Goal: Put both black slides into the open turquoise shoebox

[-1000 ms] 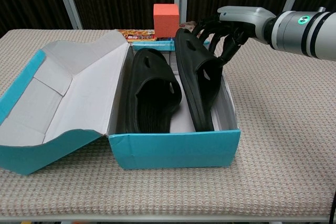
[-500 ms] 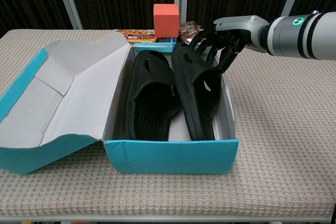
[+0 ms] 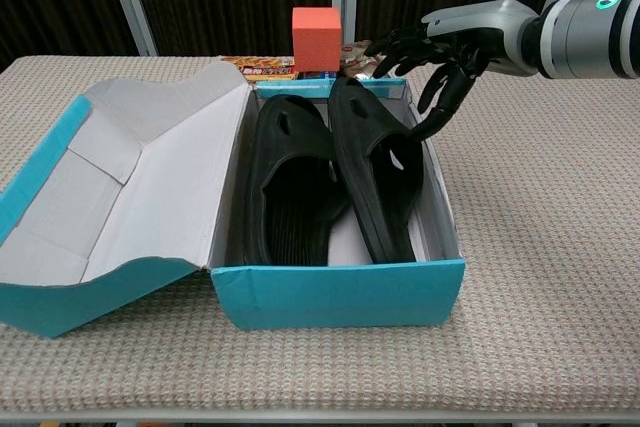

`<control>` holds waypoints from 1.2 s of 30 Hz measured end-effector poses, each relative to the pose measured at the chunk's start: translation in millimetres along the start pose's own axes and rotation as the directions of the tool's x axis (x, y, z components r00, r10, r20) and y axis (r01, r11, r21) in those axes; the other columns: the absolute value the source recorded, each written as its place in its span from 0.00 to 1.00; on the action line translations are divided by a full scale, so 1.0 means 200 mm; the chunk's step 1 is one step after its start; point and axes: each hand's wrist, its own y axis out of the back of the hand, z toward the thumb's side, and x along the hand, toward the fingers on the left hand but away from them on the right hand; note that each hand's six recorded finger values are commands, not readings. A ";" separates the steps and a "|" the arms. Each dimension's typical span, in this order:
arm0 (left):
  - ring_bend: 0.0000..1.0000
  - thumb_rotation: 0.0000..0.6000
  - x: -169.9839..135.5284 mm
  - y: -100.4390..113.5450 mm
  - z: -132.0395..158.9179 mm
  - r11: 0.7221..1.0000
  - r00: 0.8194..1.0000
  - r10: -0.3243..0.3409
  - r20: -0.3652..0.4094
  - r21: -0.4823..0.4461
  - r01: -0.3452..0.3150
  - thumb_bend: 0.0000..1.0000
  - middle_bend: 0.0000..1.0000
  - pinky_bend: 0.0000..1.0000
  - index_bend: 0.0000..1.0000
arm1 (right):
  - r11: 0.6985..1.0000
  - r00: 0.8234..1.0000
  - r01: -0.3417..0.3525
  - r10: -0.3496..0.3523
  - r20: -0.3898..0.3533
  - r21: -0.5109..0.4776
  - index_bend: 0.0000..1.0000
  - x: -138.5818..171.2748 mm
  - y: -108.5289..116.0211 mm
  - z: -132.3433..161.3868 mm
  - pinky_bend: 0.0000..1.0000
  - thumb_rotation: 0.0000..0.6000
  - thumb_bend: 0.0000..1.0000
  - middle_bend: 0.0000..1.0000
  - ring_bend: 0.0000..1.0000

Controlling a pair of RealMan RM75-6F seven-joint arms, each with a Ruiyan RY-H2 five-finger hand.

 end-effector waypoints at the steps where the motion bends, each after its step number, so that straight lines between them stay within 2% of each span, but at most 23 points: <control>1: 0.00 1.00 0.00 0.00 0.00 1.000 1.000 0.000 0.000 0.000 0.000 0.02 0.02 0.00 0.07 | 1.000 1.000 -0.001 0.001 -0.001 0.004 0.04 0.01 0.01 0.00 0.30 1.00 0.00 0.09 0.03; 4: 0.00 1.00 0.00 0.00 0.00 1.000 1.000 -0.001 0.000 0.000 0.001 0.02 0.02 0.00 0.07 | 1.000 1.000 0.004 -0.004 -0.018 0.013 0.04 0.04 0.03 0.03 0.32 1.00 0.00 0.13 0.08; 8: 0.00 1.00 0.00 0.00 0.01 1.000 1.000 -0.003 0.002 -0.007 0.003 0.02 0.02 0.00 0.07 | 0.999 0.996 0.046 -0.047 -0.071 -0.009 0.06 0.09 0.08 0.11 0.44 1.00 0.00 0.23 0.18; 13: 0.00 1.00 0.01 0.00 0.02 1.000 1.000 -0.005 0.003 -0.024 0.005 0.02 0.02 0.00 0.07 | 0.990 0.988 0.060 -0.077 -0.133 -0.125 0.13 0.13 0.10 0.19 0.49 1.00 0.00 0.30 0.23; 18: 0.00 1.00 0.01 0.00 0.01 1.000 1.000 -0.007 0.000 -0.021 0.007 0.02 0.02 0.00 0.07 | 0.972 0.982 -0.012 -0.033 -0.186 -0.235 0.14 0.12 -0.01 0.25 0.49 1.00 0.00 0.31 0.23; 24: 0.00 1.00 0.00 0.01 -0.01 1.000 1.000 -0.001 -0.010 -0.024 0.001 0.02 0.02 0.00 0.07 | 0.952 0.980 -0.082 0.023 -0.199 -0.296 0.14 0.05 -0.15 0.24 0.49 1.00 0.00 0.31 0.23; 36: 0.00 1.00 0.00 0.00 -0.02 1.000 1.000 -0.006 -0.015 -0.027 0.005 0.02 0.02 0.00 0.07 | 0.945 0.987 -0.096 0.050 -0.153 -0.312 0.15 -0.03 -0.24 0.15 0.49 1.00 0.00 0.31 0.23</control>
